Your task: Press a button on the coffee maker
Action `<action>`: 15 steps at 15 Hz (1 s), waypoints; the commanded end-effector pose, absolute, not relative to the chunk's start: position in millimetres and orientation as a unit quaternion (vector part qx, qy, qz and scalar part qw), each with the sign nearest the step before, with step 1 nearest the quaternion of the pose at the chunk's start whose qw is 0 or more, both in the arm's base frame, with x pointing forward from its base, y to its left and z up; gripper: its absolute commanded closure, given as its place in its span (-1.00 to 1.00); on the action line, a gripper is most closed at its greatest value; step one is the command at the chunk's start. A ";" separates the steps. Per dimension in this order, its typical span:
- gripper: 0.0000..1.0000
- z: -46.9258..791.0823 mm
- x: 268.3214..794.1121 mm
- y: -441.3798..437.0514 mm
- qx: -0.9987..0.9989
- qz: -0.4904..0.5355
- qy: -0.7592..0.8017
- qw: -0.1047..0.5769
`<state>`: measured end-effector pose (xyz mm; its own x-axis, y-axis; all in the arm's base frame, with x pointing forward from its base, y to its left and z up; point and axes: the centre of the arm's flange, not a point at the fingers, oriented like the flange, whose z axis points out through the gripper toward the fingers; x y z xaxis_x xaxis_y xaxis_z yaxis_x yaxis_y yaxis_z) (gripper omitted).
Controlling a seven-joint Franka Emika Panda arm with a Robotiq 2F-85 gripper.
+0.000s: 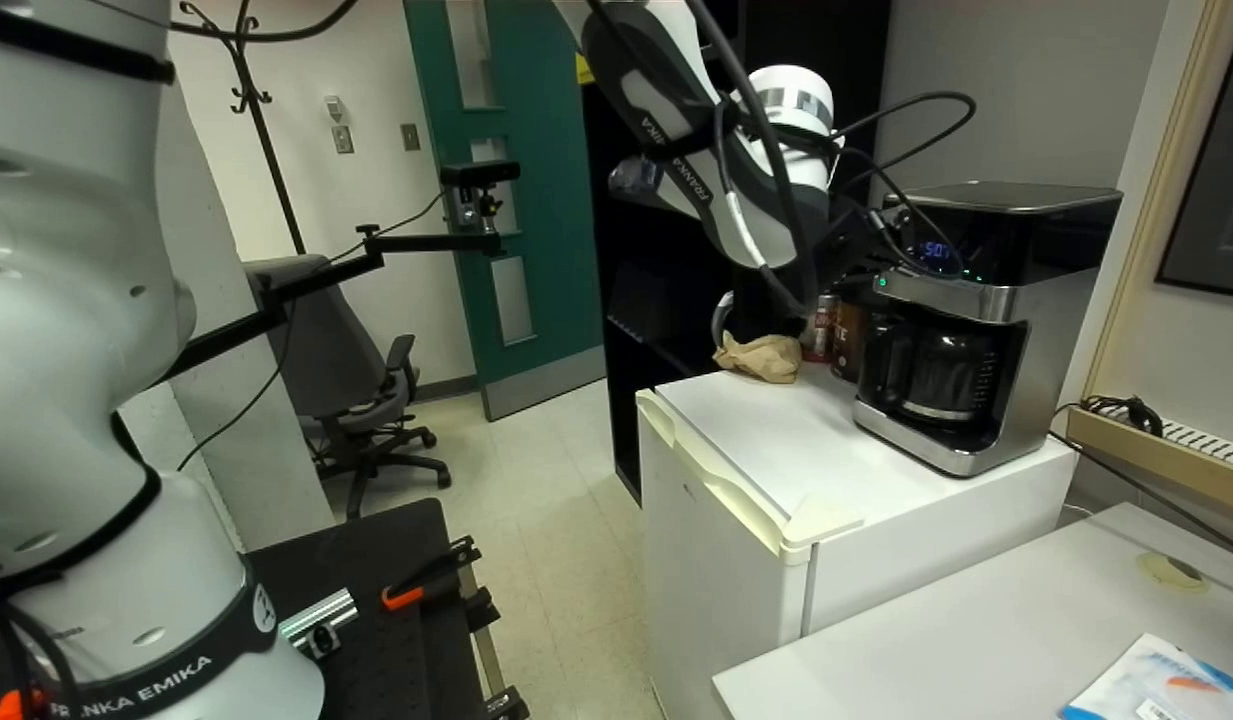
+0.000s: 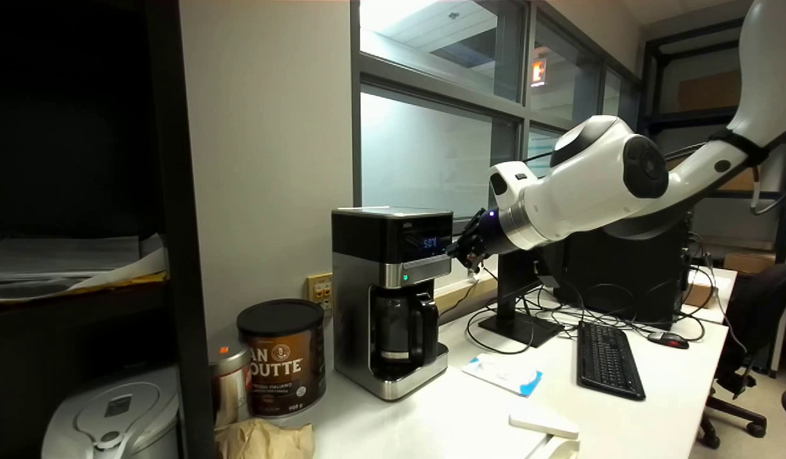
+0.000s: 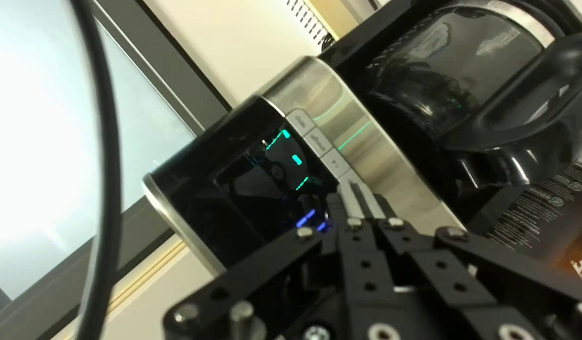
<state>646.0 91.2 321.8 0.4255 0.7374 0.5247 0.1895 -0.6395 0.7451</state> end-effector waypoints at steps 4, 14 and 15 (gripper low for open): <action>0.99 331.7 641.7 63.4 0.797 0.447 0.265 0.307; 0.99 328.4 650.6 48.4 0.804 0.441 0.244 0.314; 0.99 327.8 651.2 48.9 0.805 0.441 0.243 0.314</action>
<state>649.4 47.8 326.4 0.4851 0.6869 0.5412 0.1305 -0.6688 0.7319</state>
